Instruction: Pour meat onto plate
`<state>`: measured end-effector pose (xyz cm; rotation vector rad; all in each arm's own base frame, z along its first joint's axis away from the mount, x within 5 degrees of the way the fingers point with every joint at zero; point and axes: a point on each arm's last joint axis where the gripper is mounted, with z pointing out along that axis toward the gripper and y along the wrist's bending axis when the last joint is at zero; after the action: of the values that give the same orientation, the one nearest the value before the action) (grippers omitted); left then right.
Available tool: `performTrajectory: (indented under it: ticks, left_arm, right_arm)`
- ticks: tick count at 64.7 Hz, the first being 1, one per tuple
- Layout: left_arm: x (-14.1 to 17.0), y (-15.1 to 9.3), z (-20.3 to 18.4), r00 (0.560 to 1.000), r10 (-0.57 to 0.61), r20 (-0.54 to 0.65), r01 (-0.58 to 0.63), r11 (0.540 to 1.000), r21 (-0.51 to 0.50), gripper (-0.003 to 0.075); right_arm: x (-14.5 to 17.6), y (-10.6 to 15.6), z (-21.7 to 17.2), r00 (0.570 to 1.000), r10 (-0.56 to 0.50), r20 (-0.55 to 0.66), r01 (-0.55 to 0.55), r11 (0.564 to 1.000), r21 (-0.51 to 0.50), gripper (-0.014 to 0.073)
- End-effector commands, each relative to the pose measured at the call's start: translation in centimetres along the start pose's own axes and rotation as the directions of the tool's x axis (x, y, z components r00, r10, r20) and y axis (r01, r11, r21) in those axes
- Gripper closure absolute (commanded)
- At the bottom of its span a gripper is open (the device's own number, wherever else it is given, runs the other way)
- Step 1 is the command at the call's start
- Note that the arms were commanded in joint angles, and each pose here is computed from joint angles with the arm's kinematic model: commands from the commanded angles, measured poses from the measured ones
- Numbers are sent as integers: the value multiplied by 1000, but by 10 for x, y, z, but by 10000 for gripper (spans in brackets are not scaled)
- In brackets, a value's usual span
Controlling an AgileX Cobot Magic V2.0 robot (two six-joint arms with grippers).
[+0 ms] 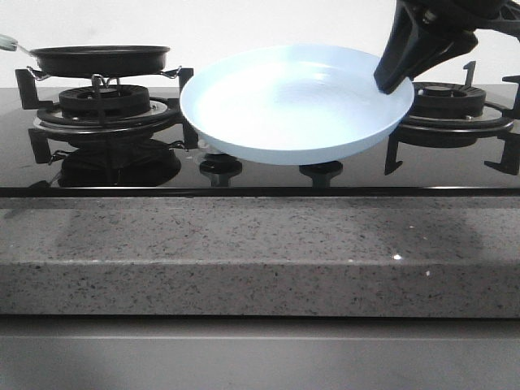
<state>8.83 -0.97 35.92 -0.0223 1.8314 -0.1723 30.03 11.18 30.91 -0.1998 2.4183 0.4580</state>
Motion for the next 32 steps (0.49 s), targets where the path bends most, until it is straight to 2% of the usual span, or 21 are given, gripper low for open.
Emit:
performTrajectory:
  ticks: [1,10,19,32]
  left_arm:
    - [-21,-1,0,998,30,46,-30,1000,-10,281]
    - [-30,0,17,994,59,-87,-63,997,-38,248]
    - [-37,0,44,975,53,-215,-64,997,-44,171]
    - [-41,2,96,933,61,-353,-83,996,-46,165]
  right_arm:
    - [-14,5,-16,994,-1,108,3,1000,-19,655]
    - [-14,5,-16,994,-1,108,3,1000,-19,655]
    - [-14,5,-16,994,-1,108,3,1000,-19,655]
    - [-14,5,-16,994,-1,109,3,1000,-19,655]
